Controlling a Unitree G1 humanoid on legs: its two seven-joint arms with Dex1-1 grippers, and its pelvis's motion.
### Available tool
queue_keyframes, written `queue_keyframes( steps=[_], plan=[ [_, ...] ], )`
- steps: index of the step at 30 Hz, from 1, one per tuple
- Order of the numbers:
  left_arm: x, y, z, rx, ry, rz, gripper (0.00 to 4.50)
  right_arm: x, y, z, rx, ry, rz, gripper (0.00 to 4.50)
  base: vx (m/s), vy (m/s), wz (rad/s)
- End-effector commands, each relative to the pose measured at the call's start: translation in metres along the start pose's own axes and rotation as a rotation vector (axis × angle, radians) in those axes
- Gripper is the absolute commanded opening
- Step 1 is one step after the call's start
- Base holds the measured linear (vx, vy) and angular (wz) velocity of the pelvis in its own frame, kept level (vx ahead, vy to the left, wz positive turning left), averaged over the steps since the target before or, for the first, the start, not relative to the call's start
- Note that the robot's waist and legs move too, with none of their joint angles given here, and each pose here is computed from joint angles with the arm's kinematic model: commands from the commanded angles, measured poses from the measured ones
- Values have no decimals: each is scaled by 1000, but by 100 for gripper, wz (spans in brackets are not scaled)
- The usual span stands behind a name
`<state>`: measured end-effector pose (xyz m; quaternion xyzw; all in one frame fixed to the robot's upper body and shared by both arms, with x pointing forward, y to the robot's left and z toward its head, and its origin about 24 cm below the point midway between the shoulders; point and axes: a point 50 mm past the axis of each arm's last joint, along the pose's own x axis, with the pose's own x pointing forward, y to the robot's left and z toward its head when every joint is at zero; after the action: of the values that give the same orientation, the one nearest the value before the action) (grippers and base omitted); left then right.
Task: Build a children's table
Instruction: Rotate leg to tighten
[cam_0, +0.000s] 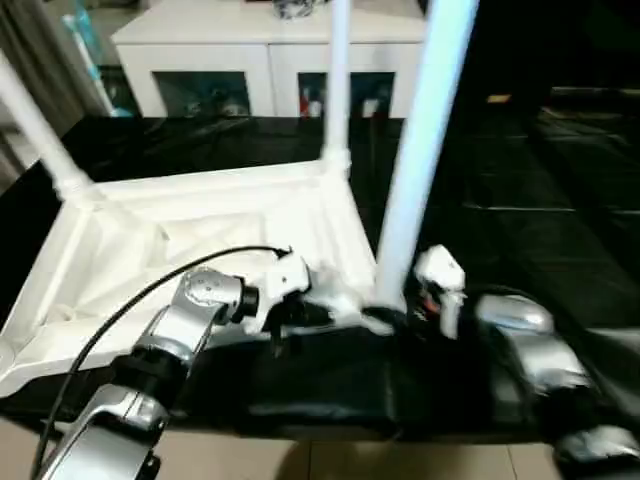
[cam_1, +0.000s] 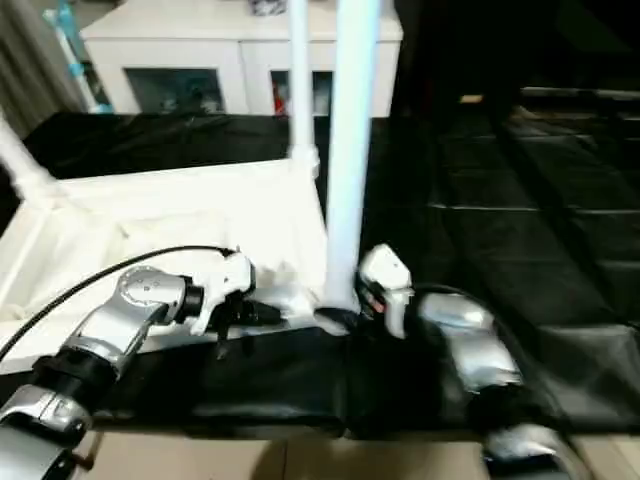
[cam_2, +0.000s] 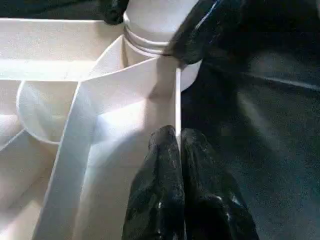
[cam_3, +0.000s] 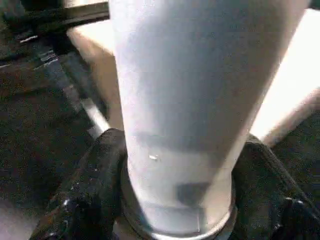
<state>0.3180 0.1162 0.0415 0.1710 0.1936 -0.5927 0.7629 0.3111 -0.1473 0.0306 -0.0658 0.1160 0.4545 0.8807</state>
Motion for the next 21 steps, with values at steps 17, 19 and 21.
queue_keyframes(
  steps=[17,19,21],
  plan=[
    [70,15,24,-199,49,389,0,42,-15,-21,366,82,-874,262,0,0,0],
    [72,14,25,-198,45,378,0,44,-16,-19,360,84,-878,262,0,0,0],
    [72,13,23,-194,49,375,0,46,-16,-18,345,80,-874,262,0,0,0]
  ],
)
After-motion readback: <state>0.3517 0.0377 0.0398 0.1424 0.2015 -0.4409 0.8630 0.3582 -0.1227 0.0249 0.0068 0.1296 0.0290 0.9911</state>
